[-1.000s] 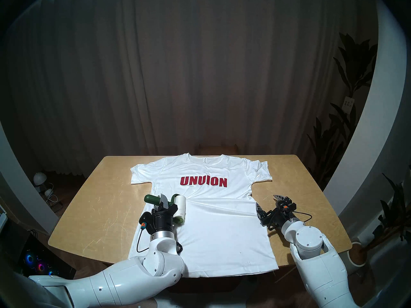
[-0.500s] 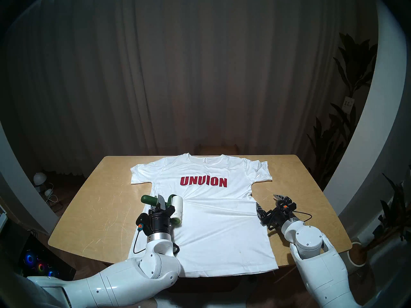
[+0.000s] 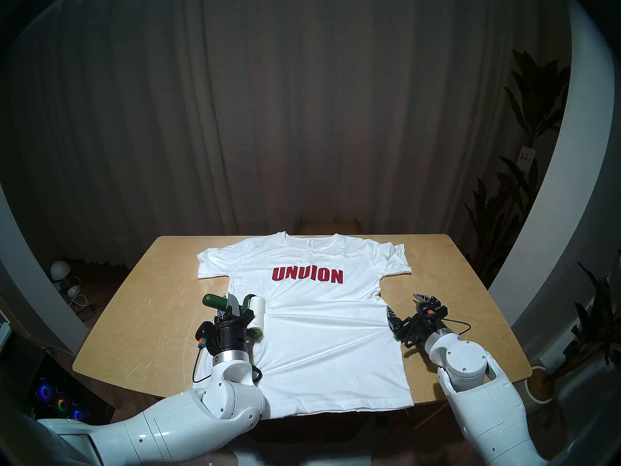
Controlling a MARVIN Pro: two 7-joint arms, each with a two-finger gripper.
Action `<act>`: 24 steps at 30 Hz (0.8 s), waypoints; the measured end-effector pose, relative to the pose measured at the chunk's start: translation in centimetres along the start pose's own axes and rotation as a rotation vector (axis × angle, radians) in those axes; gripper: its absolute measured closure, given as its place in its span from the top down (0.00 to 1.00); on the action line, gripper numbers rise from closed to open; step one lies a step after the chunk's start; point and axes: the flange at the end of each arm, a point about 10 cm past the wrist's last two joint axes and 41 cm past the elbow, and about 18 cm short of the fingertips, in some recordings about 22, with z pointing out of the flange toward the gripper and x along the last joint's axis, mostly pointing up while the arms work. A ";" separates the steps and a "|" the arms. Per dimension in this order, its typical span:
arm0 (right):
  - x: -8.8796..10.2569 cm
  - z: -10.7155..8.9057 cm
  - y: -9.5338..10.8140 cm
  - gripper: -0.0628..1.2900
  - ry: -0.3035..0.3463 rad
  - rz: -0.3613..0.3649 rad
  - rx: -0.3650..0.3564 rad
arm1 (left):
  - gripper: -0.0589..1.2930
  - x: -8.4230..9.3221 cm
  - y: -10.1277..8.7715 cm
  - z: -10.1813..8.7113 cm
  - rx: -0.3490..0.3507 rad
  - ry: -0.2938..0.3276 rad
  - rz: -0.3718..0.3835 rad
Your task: Use the fur roller to clean a top
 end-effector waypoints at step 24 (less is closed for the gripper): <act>0.0 0.1 0.0 0.95 0.000 0.000 -0.006 | 0.12 3.1 0.1 -0.5 0.159 -0.090 -0.163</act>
